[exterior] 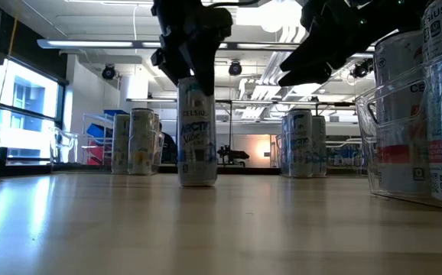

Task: Sort soda cans
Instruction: Put the white-blue soda can into the top right transparent bin

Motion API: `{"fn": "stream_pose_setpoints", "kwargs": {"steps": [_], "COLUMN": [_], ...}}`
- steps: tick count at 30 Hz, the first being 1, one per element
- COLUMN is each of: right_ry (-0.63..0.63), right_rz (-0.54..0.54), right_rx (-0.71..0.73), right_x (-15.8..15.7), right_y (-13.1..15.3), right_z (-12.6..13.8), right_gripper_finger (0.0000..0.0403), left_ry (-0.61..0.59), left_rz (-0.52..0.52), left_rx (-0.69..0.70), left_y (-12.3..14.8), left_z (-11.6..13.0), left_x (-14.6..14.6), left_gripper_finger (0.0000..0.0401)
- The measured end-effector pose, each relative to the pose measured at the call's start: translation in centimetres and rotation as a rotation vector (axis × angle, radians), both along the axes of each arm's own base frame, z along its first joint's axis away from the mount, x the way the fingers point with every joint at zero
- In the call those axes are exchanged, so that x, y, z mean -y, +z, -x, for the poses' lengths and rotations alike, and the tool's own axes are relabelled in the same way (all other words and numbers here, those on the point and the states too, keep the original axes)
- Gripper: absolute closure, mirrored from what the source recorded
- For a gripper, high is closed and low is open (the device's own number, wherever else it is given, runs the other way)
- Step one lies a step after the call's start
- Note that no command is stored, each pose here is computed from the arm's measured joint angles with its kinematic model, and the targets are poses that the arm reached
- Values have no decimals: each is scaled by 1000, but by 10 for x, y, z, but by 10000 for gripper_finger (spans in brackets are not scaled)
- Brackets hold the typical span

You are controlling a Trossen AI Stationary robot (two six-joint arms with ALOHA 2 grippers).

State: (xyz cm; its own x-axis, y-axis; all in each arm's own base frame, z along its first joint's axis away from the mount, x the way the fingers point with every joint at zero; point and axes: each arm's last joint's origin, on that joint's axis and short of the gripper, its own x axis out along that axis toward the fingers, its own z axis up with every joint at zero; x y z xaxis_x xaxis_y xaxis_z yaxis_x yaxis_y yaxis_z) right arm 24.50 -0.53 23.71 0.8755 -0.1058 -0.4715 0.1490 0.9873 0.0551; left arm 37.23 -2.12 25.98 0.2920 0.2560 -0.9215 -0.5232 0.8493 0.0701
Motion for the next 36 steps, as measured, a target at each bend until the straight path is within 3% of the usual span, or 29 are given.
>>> {"fn": "stream_pose_setpoints", "kwargs": {"steps": [14, 24, 29, 32, 36], "right_ry": [27, 85, 131, 170, 179], "right_rz": [10, 51, 83, 97, 136], "right_rx": [9, 48, 92, 177, 272], "right_x": [-6, -17, -21, -23, -25], "right_y": [1, 2, -12, -22, -25], "right_z": [-1, -6, -27, -45, -70], "right_gripper_finger": [94, 94, 94, 94, 94], "left_ry": [-26, -17, -18, -27, 13], "left_rz": [55, 59, -27, -165, -286], "left_rx": [-5, 81, 146, 160, 209], "left_y": [-1, 26, 49, 61, 55], "left_z": [1, 13, 28, 43, 59], "left_x": [2, 2, 10, 24, 49], "left_gripper_finger": [100, 100, 100, 100, 100]}}
